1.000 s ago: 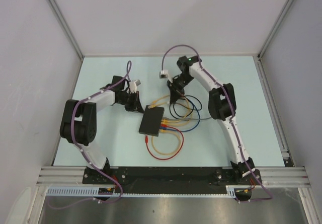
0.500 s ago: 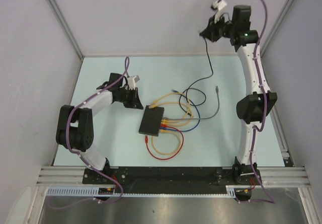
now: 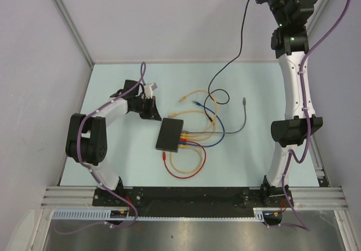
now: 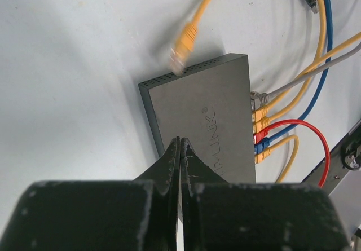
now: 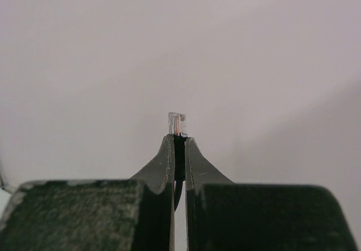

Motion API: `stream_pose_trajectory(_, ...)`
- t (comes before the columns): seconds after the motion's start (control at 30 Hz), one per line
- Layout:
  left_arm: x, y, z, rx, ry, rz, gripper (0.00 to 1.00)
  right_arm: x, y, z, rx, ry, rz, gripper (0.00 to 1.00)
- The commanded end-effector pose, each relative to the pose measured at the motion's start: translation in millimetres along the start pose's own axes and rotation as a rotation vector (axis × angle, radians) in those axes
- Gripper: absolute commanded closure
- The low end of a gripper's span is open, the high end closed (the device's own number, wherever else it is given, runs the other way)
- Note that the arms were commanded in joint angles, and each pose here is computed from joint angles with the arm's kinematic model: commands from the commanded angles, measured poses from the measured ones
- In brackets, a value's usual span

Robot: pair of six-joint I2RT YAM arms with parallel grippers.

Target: Pull the plug from the switch port

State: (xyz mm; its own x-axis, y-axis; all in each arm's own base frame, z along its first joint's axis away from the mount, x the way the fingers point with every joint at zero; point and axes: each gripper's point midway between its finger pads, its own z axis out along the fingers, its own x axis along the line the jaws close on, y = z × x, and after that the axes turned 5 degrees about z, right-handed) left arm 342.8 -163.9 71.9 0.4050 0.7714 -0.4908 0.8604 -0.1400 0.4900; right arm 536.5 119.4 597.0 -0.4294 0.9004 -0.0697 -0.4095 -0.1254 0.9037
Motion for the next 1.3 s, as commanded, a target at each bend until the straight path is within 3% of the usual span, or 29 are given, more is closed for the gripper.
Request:
stream_pose_trajectory(0.0, -9, 19, -6, -0.047, -0.024, 0.028, 0.99, -15, 51, -10, -0.139, -0.089, 0.041, 1.00)
stream_pose_trajectory(0.07, -9, 19, -8, -0.049, -0.021, 0.031, 0.99, -12, 66, -11, -0.179, -0.102, 0.026, 1.00)
stream_pose_trajectory(0.23, -9, 17, -9, -0.052, -0.015, 0.036, 0.94, -48, 116, -24, -0.351, -0.334, -0.143, 1.00)
stream_pose_trajectory(0.43, -9, 14, -10, -0.046, -0.010, 0.029, 0.81, -100, 165, -59, -0.572, -0.600, -0.204, 1.00)
stream_pose_trajectory(0.57, -8, 10, -10, -0.036, -0.007, 0.026, 0.78, -107, 157, -60, -0.529, -0.627, -0.290, 1.00)
stream_pose_trajectory(0.7, -8, 8, -8, -0.031, -0.011, 0.019, 0.76, -131, 109, -55, -0.375, -0.654, -0.321, 1.00)
stream_pose_trajectory(0.8, -7, 6, -6, -0.029, -0.011, 0.015, 0.75, -148, 17, -42, -0.136, -0.635, -0.398, 1.00)
stream_pose_trajectory(0.83, -7, 7, -7, -0.033, -0.009, 0.018, 0.74, -157, -36, -43, -0.024, -0.634, -0.408, 1.00)
stream_pose_trajectory(0.9, -7, 9, -8, -0.040, -0.006, 0.025, 0.73, -169, -99, -53, 0.127, -0.630, -0.426, 1.00)
stream_pose_trajectory(0.93, -7, 9, -9, -0.042, -0.003, 0.025, 0.73, -171, -155, -62, 0.253, -0.603, -0.427, 1.00)
stream_pose_trajectory(1.07, -8, 6, -13, -0.050, 0.008, 0.039, 0.71, -163, -281, -99, 0.576, -0.479, -0.447, 1.00)
stream_pose_trajectory(1.27, -8, -5, -17, -0.050, 0.017, 0.052, 0.70, -151, -361, -138, 0.795, -0.419, -0.387, 1.00)
